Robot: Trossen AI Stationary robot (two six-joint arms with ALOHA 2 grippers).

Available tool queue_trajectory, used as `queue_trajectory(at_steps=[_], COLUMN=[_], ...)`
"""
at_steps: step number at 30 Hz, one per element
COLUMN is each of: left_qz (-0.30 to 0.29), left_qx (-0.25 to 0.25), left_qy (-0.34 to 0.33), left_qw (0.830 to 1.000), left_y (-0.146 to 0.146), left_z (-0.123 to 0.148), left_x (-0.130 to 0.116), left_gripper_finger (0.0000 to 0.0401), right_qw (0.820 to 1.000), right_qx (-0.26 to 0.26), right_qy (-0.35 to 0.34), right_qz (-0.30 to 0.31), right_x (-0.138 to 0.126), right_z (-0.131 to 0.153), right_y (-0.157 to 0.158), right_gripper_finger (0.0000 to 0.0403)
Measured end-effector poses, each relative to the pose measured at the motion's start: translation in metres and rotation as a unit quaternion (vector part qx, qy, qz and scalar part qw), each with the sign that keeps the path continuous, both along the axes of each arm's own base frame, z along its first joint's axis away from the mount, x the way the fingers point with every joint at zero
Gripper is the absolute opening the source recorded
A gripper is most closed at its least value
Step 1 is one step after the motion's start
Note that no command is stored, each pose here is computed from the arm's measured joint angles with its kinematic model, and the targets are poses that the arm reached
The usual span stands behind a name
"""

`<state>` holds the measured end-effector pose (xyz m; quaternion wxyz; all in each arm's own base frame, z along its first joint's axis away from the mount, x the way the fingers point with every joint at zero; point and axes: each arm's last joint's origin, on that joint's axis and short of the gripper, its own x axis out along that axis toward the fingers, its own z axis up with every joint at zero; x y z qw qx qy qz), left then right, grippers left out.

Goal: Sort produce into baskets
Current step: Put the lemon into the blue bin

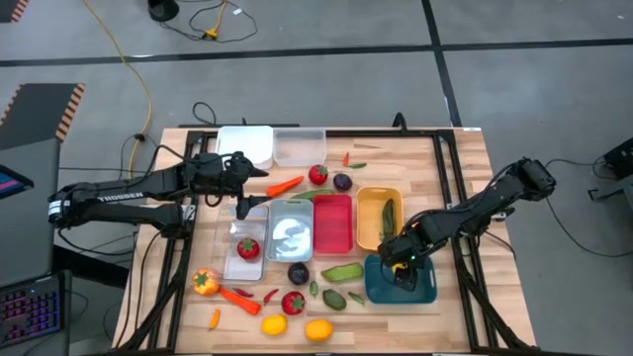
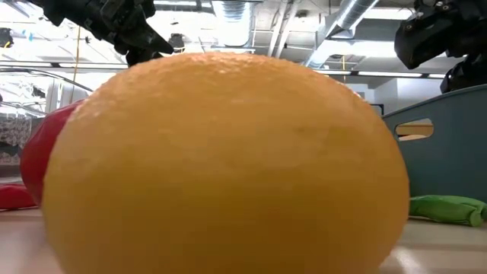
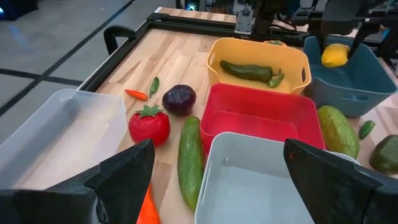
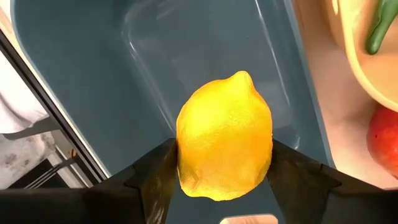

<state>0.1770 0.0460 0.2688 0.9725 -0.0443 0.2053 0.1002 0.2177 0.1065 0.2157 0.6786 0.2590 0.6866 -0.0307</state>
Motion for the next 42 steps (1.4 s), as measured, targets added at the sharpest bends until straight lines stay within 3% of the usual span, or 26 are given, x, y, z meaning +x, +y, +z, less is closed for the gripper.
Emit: queue_trajectory(at_steps=[36, 42], left_qz=[0.0, 0.0], left_qx=[-0.006, -0.006], left_qy=[0.019, 0.019], left_qw=[1.0, 1.0], left_y=[-0.0005, -0.0005], left_z=[-0.0036, -0.0036], left_x=[-0.0016, -0.0016], left_gripper_finger=[0.0345, 0.0345], right_qw=[1.0, 0.999], right_qx=[-0.001, 0.006], right_qy=[-0.004, 0.011], right_qz=[-0.001, -0.037], right_x=[0.0007, 0.0005], right_z=[0.0001, 0.0002], right_y=[0.0001, 0.0003], right_gripper_finger=[0.0261, 0.0261])
